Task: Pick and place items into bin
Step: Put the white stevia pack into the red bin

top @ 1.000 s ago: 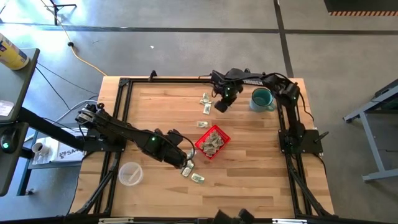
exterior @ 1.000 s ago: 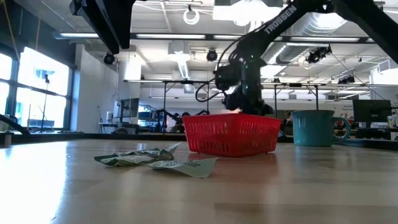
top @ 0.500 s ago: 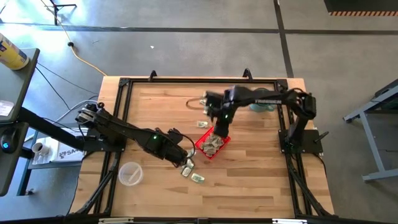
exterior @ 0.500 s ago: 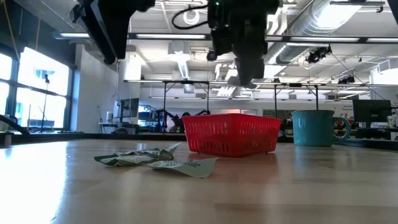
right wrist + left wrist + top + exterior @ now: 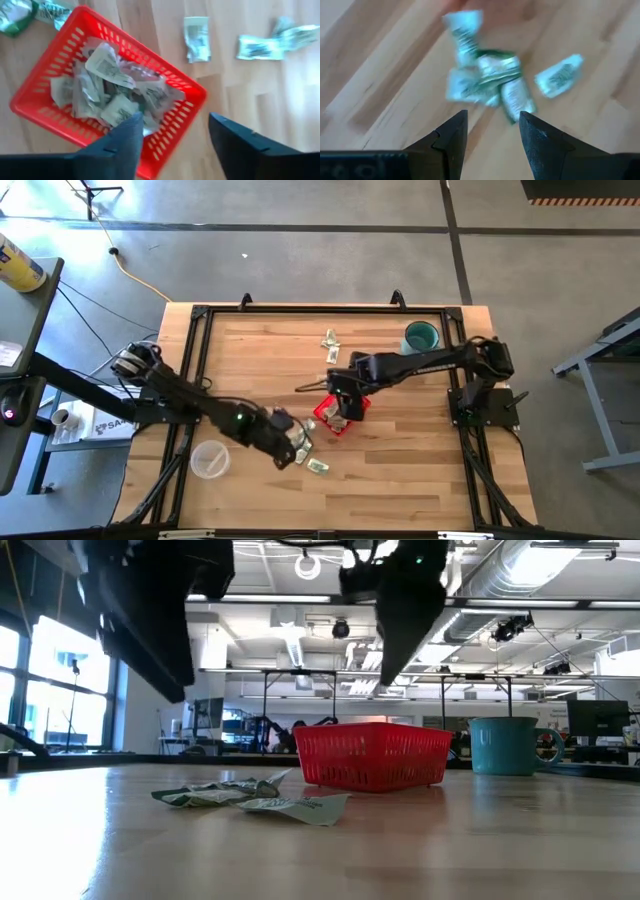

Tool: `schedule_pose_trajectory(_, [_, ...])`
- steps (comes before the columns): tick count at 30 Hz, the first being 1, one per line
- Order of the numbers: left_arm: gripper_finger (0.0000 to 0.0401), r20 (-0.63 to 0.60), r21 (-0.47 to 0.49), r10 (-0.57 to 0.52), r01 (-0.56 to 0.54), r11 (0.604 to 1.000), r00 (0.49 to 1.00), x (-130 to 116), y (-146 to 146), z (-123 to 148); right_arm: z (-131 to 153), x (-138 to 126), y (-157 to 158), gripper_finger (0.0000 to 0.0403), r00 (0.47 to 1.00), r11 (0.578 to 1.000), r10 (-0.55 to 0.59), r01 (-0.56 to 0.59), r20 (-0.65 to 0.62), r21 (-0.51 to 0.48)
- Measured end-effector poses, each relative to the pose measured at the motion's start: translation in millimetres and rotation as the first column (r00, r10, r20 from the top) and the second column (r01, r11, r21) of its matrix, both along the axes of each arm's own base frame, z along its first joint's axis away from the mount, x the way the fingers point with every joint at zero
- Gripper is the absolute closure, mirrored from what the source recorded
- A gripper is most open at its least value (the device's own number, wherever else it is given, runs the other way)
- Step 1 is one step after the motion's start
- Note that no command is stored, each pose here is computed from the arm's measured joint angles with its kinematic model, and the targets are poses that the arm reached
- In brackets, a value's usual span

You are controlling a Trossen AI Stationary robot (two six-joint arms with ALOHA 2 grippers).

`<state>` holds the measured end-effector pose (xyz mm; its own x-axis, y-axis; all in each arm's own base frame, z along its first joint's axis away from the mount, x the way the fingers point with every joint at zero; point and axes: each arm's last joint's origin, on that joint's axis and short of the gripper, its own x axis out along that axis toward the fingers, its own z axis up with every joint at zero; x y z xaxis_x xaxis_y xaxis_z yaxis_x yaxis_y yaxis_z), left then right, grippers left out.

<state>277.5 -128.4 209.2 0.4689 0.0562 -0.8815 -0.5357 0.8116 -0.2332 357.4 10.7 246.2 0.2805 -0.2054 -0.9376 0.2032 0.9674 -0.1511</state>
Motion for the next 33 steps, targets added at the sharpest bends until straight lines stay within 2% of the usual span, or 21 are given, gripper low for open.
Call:
schedule_pose_trajectory(3, [0.0190, 0.056, 0.082, -0.116, 0.112, 0.990, 0.992, -3, -7, -16, 9, -8, 11, 0.0150, 1.000, 0.998, 0.024, -0.024, -0.005, -0.059])
schedule_pose_trajectory(7, [0.0190, 0.056, 0.147, -0.222, 0.212, 0.966, 0.973, -8, -5, -31, 19, -19, 25, 0.0126, 0.998, 0.996, 0.061, -0.062, -0.017, -0.067])
schedule_pose_trajectory(9, [0.0190, 0.008, 0.202, -0.302, 0.294, 0.934, 0.953, -13, -2, -40, 22, -24, 32, 0.0122, 0.996, 0.994, 0.082, -0.084, -0.031, -0.070])
schedule_pose_trajectory(15, [0.0190, -0.034, 0.313, -0.545, 0.527, 0.790, 0.838, -13, 3, -50, 27, -37, 48, 0.0121, 0.995, 0.991, 0.074, -0.081, -0.061, -0.105])
schedule_pose_trajectory(20, [0.0190, -0.040, 0.366, -0.588, 0.559, 0.744, 0.808, 1, 21, -53, 27, -41, 55, 0.0121, 0.998, 0.995, 0.008, -0.014, -0.058, -0.098])
schedule_pose_trajectory(23, [0.0190, -0.069, 0.330, -0.625, 0.609, 0.721, 0.777, 7, 32, -59, 27, -42, 60, 0.0121, 0.999, 0.995, -0.024, 0.020, -0.045, -0.098])
schedule_pose_trajectory(26, [0.0190, -0.089, 0.287, -0.682, 0.674, 0.681, 0.726, 9, 37, -65, 26, -46, 64, 0.0121, 0.997, 0.993, -0.051, 0.045, -0.052, -0.106])
schedule_pose_trajectory(29, [0.0190, -0.112, 0.293, -0.718, 0.714, 0.636, 0.687, 10, 37, -71, 27, -47, 67, 0.0121, 0.995, 0.991, -0.087, 0.083, -0.042, -0.106])
schedule_pose_trajectory(33, [0.0190, -0.101, 0.277, -0.733, 0.727, 0.629, 0.673, 15, 39, -77, 26, -49, 70, 0.0121, 0.992, 0.987, -0.119, 0.115, -0.035, -0.116])
